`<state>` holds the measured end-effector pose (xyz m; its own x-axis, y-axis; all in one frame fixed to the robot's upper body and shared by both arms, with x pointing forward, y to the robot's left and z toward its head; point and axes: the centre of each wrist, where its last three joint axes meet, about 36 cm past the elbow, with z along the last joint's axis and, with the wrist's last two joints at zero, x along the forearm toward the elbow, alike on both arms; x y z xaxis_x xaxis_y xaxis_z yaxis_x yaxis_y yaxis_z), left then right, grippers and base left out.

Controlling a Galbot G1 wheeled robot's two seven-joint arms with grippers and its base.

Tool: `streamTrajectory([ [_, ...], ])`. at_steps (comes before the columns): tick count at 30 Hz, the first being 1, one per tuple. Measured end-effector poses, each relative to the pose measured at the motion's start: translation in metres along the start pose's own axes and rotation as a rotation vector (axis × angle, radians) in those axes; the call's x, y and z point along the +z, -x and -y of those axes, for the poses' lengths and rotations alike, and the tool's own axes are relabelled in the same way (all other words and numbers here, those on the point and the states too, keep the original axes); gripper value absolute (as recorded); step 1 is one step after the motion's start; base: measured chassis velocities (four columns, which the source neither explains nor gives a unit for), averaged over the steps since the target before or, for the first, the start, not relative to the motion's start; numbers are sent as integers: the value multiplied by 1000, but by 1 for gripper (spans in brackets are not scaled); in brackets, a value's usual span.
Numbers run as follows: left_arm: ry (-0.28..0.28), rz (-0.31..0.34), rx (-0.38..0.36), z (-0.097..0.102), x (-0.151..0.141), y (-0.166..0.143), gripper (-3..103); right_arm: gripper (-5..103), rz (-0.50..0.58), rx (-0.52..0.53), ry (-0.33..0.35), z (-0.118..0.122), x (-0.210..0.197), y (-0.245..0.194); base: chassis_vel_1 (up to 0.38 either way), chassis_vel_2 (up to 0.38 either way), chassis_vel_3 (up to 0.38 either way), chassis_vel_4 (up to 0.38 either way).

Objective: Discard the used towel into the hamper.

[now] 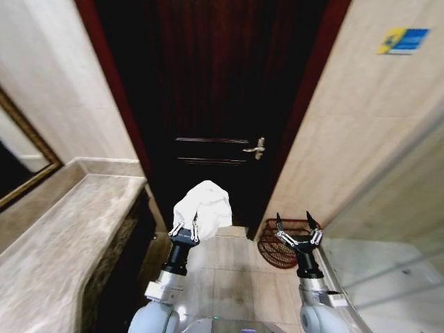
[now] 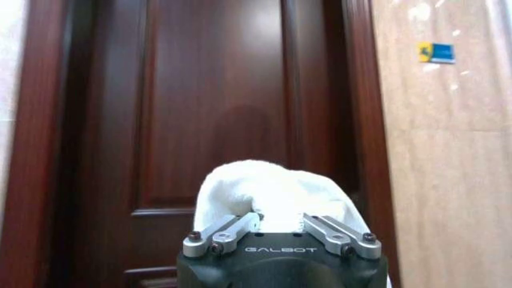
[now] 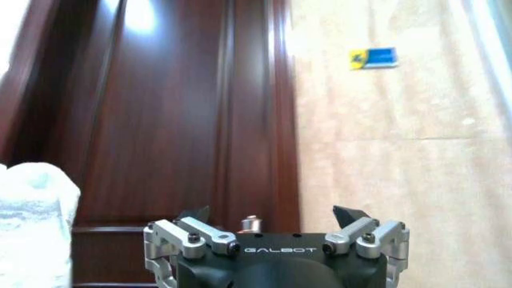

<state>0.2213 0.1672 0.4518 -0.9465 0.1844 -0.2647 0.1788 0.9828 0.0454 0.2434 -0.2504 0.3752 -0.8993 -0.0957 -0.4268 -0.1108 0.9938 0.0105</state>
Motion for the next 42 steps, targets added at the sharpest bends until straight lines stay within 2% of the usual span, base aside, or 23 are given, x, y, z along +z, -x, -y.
streamTrajectory([
  [5, -46, -10, 7, 5, 9, 0, 6, 100, 20, -34, 28, 0, 0, -6, -128, -133, -142, -141],
  [12, -88, -19, 7, 8, 19, 2, 6, 100, 27, -31, 19, 1, 0, -9, -119, -127, -123, -130],
  [21, -122, -23, -33, 3, 23, 8, 6, 100, 40, -14, -2, 1, 1, -10, -124, -125, -118, -118],
  [25, -143, -5, -54, -8, 23, 12, 6, 100, 41, -9, -11, -4, 2, -10, -98, -98, -89, -91],
  [27, -134, 2, -51, -15, 22, 14, 6, 100, 28, -10, -20, -5, 1, -12, -41, -29, -47, -72],
  [31, -98, 11, -22, -44, 21, 17, 6, 100, 0, 18, -42, -7, -1, -15, -10, -1, -2, -13],
  [35, -117, 0, 2, -53, 18, 20, 6, 100, -2, 33, -46, -7, -2, -16, 0, 0, 0, 0],
  [42, -146, -27, 38, -52, 21, 21, 6, 100, -5, 38, -44, -12, -3, -19, -16, 17, 19, -14],
])
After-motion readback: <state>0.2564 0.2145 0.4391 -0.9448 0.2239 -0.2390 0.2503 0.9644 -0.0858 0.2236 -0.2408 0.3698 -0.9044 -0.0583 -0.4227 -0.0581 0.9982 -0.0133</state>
